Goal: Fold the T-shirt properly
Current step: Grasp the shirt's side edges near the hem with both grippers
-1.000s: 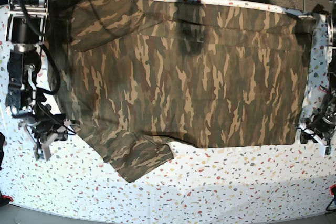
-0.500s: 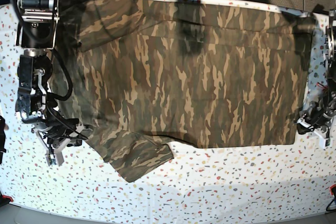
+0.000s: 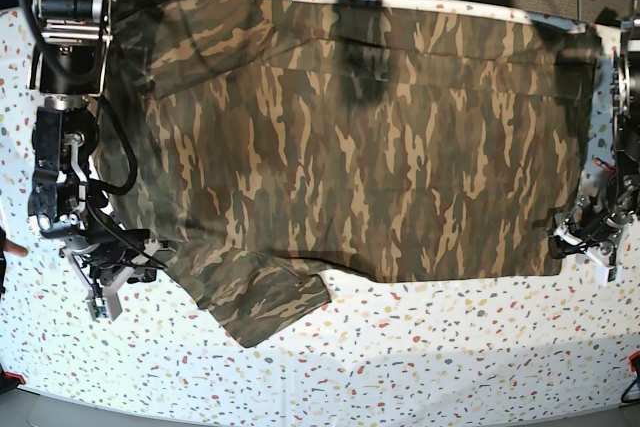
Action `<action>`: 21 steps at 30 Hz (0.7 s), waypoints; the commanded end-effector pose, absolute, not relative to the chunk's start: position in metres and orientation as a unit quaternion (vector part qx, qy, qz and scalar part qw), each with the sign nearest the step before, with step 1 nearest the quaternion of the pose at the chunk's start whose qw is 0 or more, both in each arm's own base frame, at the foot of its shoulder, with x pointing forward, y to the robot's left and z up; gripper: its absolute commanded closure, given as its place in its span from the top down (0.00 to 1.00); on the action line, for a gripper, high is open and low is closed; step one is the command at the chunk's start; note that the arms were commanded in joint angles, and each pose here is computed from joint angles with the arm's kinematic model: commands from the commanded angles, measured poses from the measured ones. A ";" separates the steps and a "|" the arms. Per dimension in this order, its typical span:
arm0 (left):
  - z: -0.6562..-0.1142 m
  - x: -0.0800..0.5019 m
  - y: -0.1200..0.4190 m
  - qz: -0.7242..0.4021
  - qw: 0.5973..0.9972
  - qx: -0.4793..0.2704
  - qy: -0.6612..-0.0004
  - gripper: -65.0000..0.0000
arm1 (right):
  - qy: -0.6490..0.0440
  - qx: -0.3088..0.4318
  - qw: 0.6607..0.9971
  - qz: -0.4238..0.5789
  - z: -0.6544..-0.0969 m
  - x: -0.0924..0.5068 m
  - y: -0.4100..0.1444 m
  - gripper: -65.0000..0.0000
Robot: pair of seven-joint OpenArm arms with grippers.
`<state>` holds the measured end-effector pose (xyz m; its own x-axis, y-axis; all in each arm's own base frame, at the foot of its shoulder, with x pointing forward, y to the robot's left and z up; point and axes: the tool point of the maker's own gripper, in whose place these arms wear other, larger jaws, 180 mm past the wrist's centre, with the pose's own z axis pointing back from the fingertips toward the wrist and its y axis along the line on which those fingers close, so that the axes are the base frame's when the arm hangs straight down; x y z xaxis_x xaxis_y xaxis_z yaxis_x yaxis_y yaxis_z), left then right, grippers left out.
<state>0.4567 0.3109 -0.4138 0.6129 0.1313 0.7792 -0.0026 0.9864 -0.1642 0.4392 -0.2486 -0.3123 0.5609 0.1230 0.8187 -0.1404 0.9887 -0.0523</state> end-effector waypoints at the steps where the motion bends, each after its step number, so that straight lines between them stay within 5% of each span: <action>1: -0.391 0.474 0.314 0.035 0.879 -0.074 -0.470 0.46 | -0.492 0.004 0.867 0.080 -0.288 0.450 -0.253 0.21; 14: -0.426 0.458 0.293 0.031 0.903 -0.066 -0.423 0.42 | -0.474 0.003 0.876 0.083 -0.294 0.447 -0.253 0.21; 19: -0.441 0.444 0.290 0.030 0.916 -0.067 -0.395 0.05 | -0.474 0.008 0.875 0.098 -0.294 0.446 -0.249 0.21; 21: -0.444 0.441 0.290 0.029 0.920 -0.068 -0.384 0.00 | -0.474 0.008 0.875 0.098 -0.294 0.446 -0.249 0.21</action>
